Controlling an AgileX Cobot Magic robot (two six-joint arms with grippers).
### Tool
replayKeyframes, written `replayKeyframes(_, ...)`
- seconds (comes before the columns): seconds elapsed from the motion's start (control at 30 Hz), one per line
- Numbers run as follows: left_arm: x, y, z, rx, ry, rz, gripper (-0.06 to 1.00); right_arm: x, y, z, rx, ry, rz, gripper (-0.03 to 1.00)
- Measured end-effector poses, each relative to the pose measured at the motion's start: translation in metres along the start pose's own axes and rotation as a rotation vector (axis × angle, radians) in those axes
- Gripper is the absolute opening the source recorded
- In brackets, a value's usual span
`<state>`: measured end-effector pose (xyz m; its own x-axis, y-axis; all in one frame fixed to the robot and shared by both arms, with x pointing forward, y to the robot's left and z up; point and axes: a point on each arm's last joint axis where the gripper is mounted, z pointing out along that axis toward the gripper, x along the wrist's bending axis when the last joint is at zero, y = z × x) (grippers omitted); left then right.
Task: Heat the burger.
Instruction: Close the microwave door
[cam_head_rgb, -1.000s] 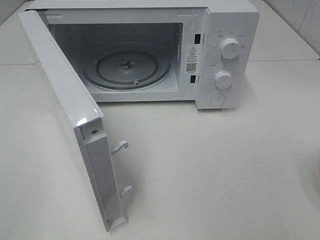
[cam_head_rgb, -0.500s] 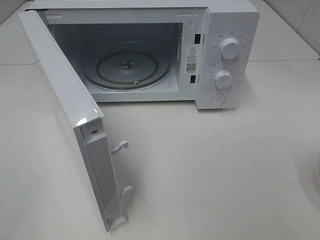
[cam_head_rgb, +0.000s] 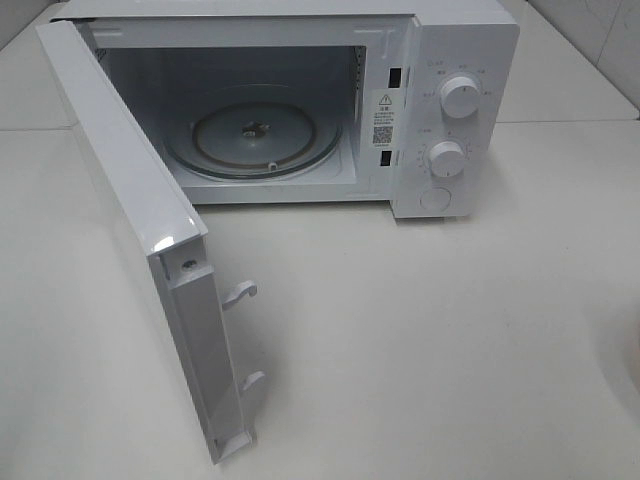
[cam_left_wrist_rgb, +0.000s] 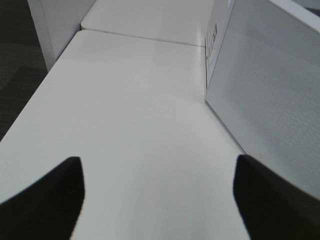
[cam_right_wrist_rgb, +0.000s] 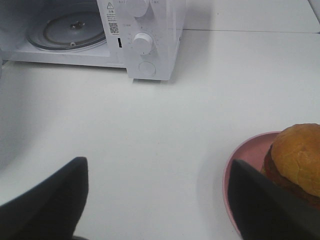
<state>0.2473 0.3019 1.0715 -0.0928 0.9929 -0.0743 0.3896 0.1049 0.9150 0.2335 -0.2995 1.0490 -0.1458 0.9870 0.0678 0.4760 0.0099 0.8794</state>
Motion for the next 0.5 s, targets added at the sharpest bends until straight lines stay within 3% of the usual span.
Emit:
replayKeyframes(0.03, 0.0, 0.003, 0.002, -0.01, -0.001, 0.0, 0.59, 0.0, 0.0, 0.0, 0.0, 0.0, 0.0, 0.76)
replayKeyframes(0.07, -0.001, 0.01, 0.009, -0.022, -0.008, -0.005, 0.41, 0.0, 0.0, 0.0, 0.0, 0.0, 0.0, 0.76)
replayKeyframes(0.1, -0.001, 0.01, 0.009, -0.022, -0.008, -0.005, 0.41, 0.0, 0.0, 0.0, 0.0, 0.0, 0.0, 0.76)
replayKeyframes(0.17, -0.002, 0.021, 0.02, -0.059, -0.011, -0.006, 0.18, 0.0, 0.0, 0.0, 0.0, 0.0, 0.0, 0.76)
replayKeyframes(0.2, -0.002, 0.021, 0.02, -0.059, -0.011, -0.006, 0.18, 0.0, 0.0, 0.0, 0.0, 0.0, 0.0, 0.76)
replayKeyframes(0.23, -0.003, 0.027, 0.031, -0.083, -0.012, -0.006, 0.07, 0.0, 0.0, 0.0, 0.0, 0.0, 0.0, 0.76)
replayKeyframes(0.33, -0.003, 0.034, 0.05, -0.097, -0.013, -0.007, 0.0, 0.0, 0.0, 0.0, 0.0, 0.0, 0.0, 0.76)
replayKeyframes(0.5, -0.003, 0.038, 0.08, -0.146, -0.014, 0.005, 0.0, 0.0, 0.0, 0.0, 0.0, 0.0, 0.0, 0.76)
